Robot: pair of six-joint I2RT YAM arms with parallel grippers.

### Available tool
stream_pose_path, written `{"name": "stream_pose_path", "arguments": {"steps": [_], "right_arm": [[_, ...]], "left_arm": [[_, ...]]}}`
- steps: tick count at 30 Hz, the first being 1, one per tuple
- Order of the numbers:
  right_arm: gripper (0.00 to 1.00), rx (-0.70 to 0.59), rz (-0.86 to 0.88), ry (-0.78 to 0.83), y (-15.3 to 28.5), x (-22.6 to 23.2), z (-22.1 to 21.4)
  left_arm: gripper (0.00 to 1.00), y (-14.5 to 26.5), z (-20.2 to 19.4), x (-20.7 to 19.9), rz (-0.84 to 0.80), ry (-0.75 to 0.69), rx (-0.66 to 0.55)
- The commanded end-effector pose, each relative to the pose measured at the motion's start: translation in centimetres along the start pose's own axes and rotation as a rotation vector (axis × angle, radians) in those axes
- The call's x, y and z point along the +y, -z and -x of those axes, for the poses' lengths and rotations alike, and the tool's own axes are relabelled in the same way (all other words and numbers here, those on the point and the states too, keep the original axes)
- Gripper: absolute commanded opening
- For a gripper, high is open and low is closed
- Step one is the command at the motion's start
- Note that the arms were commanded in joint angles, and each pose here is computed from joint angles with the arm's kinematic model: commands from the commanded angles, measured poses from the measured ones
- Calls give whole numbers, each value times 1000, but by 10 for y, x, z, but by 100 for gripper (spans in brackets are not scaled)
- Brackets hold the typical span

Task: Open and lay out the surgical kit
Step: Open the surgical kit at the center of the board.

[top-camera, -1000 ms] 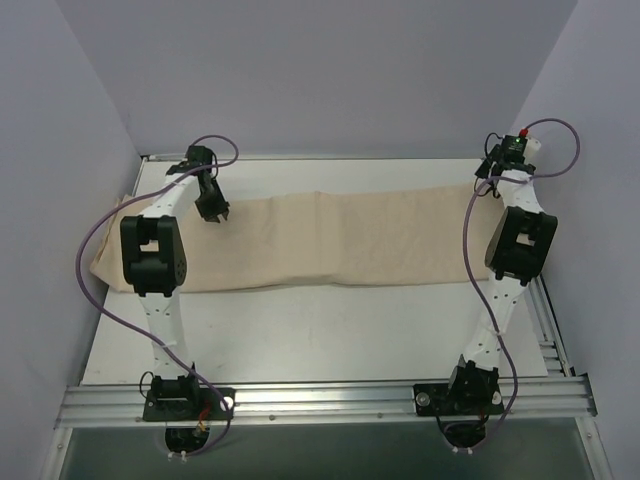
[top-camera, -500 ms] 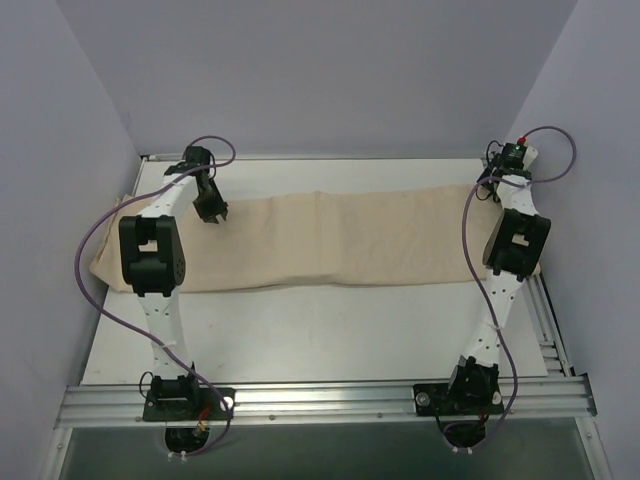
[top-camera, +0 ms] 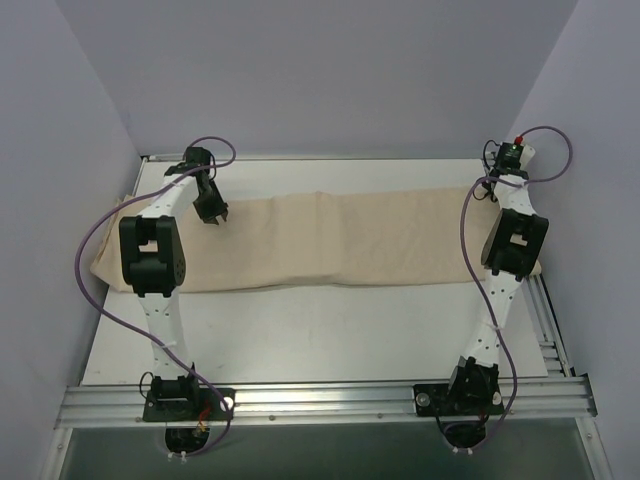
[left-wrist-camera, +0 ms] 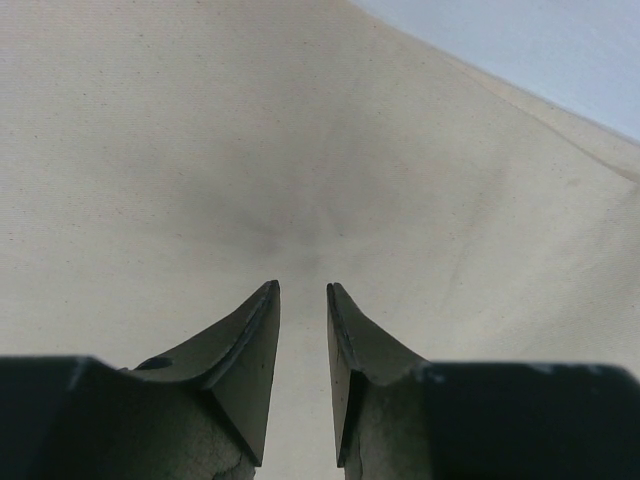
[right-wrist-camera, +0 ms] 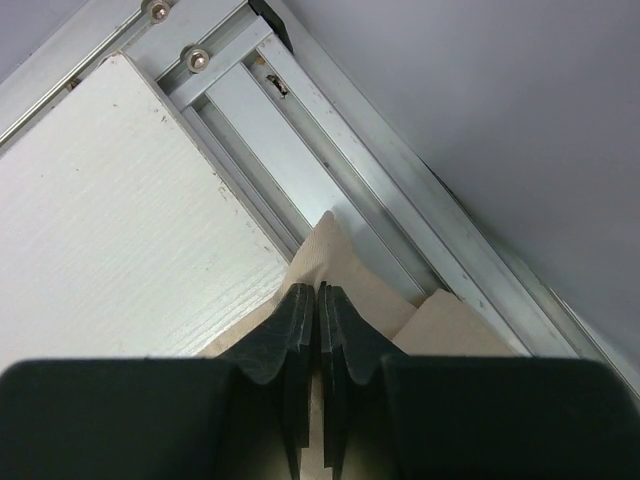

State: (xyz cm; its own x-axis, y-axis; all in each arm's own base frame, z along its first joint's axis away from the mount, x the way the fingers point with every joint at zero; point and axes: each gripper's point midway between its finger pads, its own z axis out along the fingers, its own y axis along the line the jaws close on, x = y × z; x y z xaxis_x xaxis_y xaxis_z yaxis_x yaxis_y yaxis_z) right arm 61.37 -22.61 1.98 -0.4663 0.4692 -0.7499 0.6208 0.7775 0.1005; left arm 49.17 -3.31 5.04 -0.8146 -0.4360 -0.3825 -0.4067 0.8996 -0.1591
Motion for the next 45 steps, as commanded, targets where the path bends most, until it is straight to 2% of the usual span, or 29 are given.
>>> {"name": "stream_pose_path", "arguments": {"steps": [1,5,10,12,13,14,15,16,19,22,24,31,32,34,39,42,45], "right_arm": [[0,-44,-6,7,24,2,29],[0,-70,-20,9,37,-1,42],[15,-89,6,14,46,5,58],[16,-74,13,16,46,6,57],[13,-63,17,18,44,7,54],[2,-62,20,16,44,8,54],[0,-53,25,21,43,9,49],[0,-54,28,12,44,9,49],[0,-55,55,-1,46,15,47],[6,-45,69,-5,47,19,44],[0,-26,79,-7,47,21,39],[0,-21,139,-12,65,46,32],[0,-20,147,-11,66,49,31],[0,-28,166,-8,71,62,31],[1,21,234,-48,77,83,6],[1,31,281,-63,81,98,-6],[1,44,318,-46,80,110,-16]], "left_arm": [[35,21,15,-4,-18,7,-51],[35,28,21,0,7,3,-62],[38,31,25,6,23,7,-68],[39,31,27,11,37,10,-68],[41,31,29,20,54,22,-64],[43,31,29,22,65,22,-62],[44,34,40,34,80,44,-78],[45,36,44,41,91,51,-83],[58,41,63,69,156,72,-124],[68,42,82,97,196,120,-135],[72,33,87,113,222,146,-120],[70,26,130,135,330,118,-208],[69,35,145,134,320,115,-248],[64,21,146,140,310,115,-214],[60,17,179,146,207,106,-292],[60,14,195,140,141,30,-361],[68,17,208,144,160,-26,-425]]}}
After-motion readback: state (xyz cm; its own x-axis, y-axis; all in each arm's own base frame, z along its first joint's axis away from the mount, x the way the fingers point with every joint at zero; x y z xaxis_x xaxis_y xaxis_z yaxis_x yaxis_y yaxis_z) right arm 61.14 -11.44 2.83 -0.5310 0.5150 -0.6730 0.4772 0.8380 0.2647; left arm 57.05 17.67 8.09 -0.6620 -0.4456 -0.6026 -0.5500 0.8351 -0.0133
